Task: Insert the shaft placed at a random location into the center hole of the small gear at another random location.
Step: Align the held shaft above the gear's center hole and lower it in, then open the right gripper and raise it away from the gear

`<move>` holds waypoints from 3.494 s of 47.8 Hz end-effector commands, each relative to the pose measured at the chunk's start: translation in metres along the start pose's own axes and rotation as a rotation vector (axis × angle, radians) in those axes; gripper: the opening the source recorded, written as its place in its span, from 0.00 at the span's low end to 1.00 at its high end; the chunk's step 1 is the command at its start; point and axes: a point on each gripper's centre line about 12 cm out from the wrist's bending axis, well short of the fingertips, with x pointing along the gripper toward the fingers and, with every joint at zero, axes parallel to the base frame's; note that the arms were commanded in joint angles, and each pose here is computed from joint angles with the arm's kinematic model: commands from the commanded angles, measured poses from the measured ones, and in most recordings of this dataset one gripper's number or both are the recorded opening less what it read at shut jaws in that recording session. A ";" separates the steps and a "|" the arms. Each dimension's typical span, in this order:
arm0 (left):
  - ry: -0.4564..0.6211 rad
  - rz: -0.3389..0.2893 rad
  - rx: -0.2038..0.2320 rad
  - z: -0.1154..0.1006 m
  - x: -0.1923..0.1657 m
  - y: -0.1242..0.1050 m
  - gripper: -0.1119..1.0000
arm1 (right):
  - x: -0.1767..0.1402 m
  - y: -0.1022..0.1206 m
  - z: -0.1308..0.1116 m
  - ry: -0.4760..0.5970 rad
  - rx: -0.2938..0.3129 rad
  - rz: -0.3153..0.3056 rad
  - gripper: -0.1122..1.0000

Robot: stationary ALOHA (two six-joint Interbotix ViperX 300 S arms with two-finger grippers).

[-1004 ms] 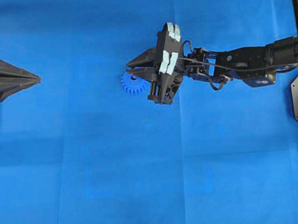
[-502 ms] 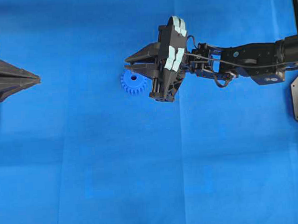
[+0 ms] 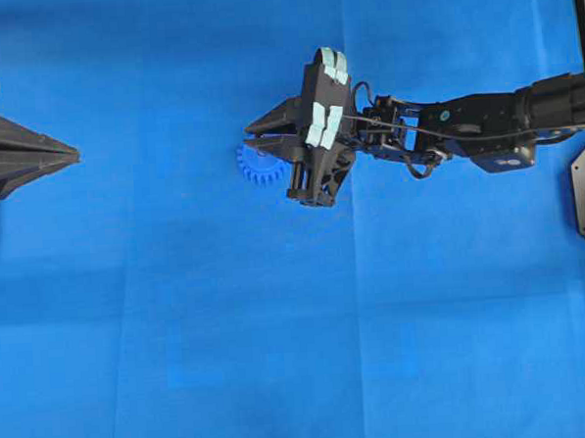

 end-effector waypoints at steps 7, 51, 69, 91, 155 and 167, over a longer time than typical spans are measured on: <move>-0.012 -0.002 0.001 0.004 0.001 0.000 0.10 | 0.000 0.003 0.014 -0.045 0.009 0.007 0.12; -0.014 -0.002 0.003 0.004 0.001 0.000 0.10 | 0.015 -0.003 -0.018 0.027 0.022 -0.019 0.12; -0.012 -0.002 0.003 0.004 0.001 0.000 0.10 | 0.015 -0.003 -0.020 0.039 0.019 -0.019 0.13; -0.011 -0.002 0.003 0.003 0.001 0.000 0.10 | -0.001 0.005 0.005 0.008 0.024 0.002 0.93; -0.009 -0.002 0.000 0.002 0.000 0.000 0.10 | -0.115 0.004 0.029 -0.022 0.035 0.040 0.87; -0.011 -0.002 0.000 0.003 0.000 0.000 0.10 | -0.158 -0.001 0.018 -0.047 0.036 0.050 0.87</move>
